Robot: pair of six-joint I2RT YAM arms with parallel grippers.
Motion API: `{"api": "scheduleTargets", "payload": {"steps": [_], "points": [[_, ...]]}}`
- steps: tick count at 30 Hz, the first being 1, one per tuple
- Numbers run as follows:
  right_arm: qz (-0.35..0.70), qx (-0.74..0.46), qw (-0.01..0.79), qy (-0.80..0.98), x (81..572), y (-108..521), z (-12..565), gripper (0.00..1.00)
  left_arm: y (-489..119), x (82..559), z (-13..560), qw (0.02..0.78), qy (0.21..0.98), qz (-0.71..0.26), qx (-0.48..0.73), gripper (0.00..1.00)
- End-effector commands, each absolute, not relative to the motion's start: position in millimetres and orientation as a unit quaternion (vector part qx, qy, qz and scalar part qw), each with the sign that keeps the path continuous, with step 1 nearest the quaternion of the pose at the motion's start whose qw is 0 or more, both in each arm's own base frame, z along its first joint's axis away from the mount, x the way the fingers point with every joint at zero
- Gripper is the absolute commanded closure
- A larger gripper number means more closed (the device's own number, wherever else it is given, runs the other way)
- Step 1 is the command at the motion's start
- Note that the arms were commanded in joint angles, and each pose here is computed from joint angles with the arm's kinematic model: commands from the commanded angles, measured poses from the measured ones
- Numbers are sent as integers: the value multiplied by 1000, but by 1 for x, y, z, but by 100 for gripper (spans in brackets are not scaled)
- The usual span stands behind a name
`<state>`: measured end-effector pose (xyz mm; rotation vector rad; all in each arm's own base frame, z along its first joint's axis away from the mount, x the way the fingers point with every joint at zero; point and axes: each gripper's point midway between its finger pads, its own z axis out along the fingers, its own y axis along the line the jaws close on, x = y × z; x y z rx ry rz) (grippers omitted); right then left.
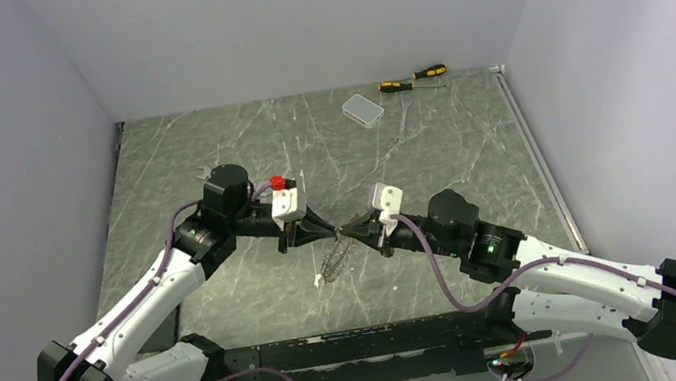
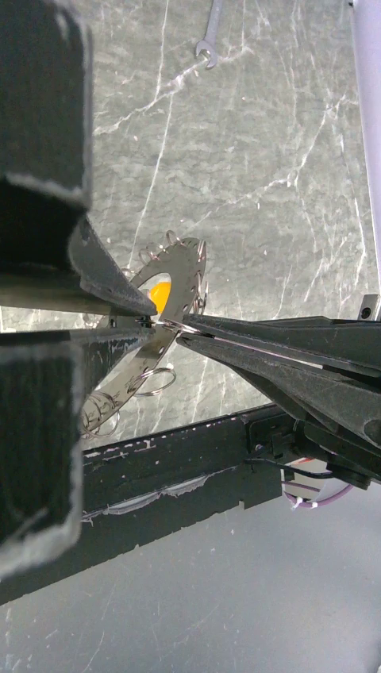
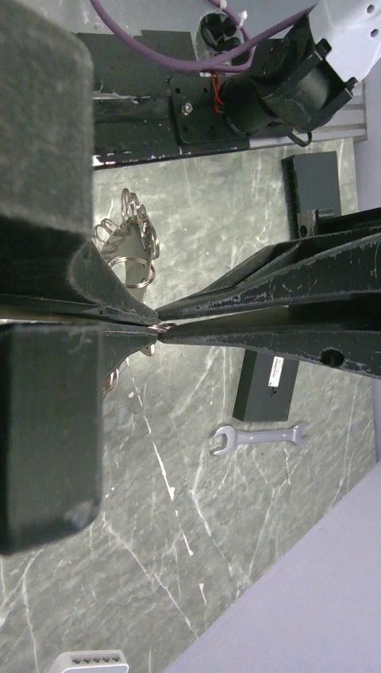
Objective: Put the keys on the keyring
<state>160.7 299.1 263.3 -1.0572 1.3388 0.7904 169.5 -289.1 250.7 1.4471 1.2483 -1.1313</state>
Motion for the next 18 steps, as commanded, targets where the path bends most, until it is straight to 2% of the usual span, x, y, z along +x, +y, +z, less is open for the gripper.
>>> {"api": "scheduleTargets", "payload": {"steps": [1, 4, 18], "points": [[360, -432, 629, 537, 161, 303, 300, 100, -293, 166, 260, 449, 483, -464, 591, 91], [361, -432, 629, 536, 160, 303, 299, 100, -294, 166, 260, 447, 483, -466, 591, 100], [382, -393, 657, 517, 160, 298, 316, 100, -294, 162, 269, 455, 469, -477, 588, 100]]}}
